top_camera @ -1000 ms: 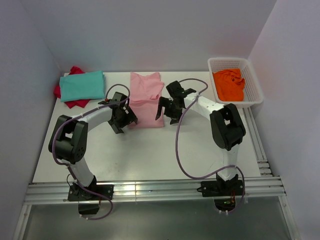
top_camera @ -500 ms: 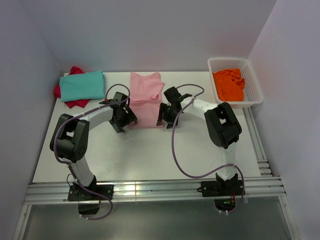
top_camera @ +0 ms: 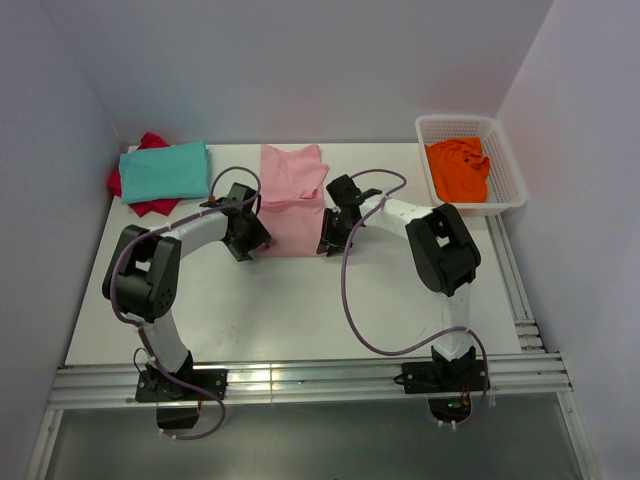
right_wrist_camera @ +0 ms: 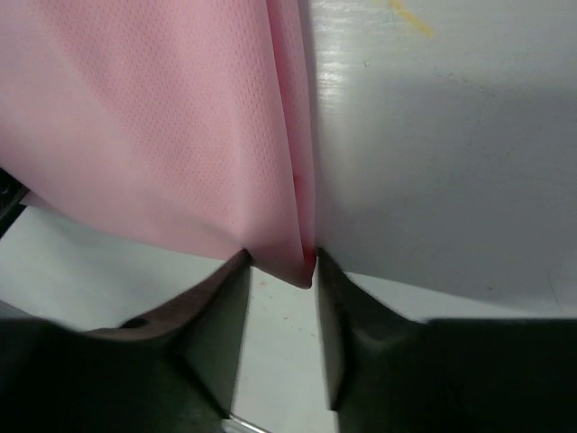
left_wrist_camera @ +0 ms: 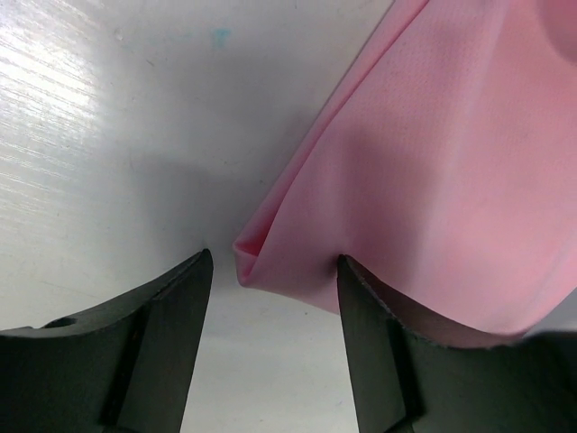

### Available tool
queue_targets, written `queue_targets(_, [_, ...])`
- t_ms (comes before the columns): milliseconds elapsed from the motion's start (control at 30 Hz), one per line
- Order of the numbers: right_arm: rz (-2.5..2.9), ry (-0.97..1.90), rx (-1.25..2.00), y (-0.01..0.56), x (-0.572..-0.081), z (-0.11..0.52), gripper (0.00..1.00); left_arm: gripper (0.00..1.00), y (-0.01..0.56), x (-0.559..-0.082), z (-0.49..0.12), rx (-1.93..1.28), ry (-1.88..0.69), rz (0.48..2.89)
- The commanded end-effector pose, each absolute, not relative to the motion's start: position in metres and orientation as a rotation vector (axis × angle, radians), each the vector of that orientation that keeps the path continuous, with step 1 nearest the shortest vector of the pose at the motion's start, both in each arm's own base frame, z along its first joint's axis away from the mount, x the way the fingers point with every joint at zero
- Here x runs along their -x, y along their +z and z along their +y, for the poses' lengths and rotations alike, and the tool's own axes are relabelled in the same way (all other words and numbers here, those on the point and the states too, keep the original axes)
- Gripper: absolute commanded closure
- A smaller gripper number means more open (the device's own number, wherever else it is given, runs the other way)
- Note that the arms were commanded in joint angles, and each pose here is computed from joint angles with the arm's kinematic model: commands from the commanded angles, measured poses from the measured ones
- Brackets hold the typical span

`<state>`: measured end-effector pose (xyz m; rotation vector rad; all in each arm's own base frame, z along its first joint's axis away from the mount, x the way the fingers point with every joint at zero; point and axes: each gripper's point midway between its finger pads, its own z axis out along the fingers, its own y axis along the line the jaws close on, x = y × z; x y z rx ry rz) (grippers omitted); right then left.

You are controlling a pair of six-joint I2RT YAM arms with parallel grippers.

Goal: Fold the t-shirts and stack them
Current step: Fold the tshirt

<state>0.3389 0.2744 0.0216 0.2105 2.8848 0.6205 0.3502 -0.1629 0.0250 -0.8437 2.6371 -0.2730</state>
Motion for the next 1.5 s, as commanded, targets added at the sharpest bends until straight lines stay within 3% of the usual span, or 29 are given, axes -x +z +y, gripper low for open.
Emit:
queue_targets(0, [2.920, 0.557, -0.194, 0.002, -0.332, 0.270, 0.62, 0.37, 0.017, -0.355, -0.160, 0.850, -0.226, 2.628])
queue_targets(200, [2.927, 0.539, -0.189, -0.001, -0.332, 0.267, 0.69, 0.51, 0.014, -0.359, -0.161, 0.850, -0.224, 2.629])
queue_targets(233, [2.929, 0.536, -0.188, -0.001, -0.331, 0.267, 0.70, 0.56, 0.014, -0.359, -0.162, 0.846, -0.225, 2.629])
queue_targets(300, [2.931, 0.529, -0.192, -0.001, -0.331, 0.266, 0.84, 0.66, 0.015, -0.361, -0.162, 0.845, -0.230, 2.624])
queue_targets(367, [2.932, 0.527, -0.190, -0.002, -0.331, 0.266, 0.85, 0.75, 0.016, -0.362, -0.162, 0.841, -0.225, 2.619])
queue_targets(500, [2.936, 0.517, -0.194, -0.003, -0.329, 0.264, 0.96, 0.93, 0.017, -0.361, -0.159, 0.837, -0.207, 2.621])
queue_targets(600, [2.933, 0.508, -0.196, -0.001, -0.326, 0.261, 1.00, 1.00, 0.022, -0.359, -0.157, 0.830, -0.206, 2.615])
queue_targets(833, [2.909, 0.452, -0.169, 0.022, -0.313, 0.243, 1.00, 1.00, 0.041, -0.340, -0.156, 0.799, -0.240, 2.606])
queue_targets(1267, [2.820, 0.571, -0.182, 0.092, -0.241, 0.210, 1.00, 1.00, 0.088, -0.248, -0.168, 0.744, -0.395, 2.621])
queue_targets(1467, [2.733, 0.594, -0.180, 0.137, -0.239, 0.204, 1.00, 1.00, 0.124, -0.239, -0.162, 0.776, -0.437, 2.566])
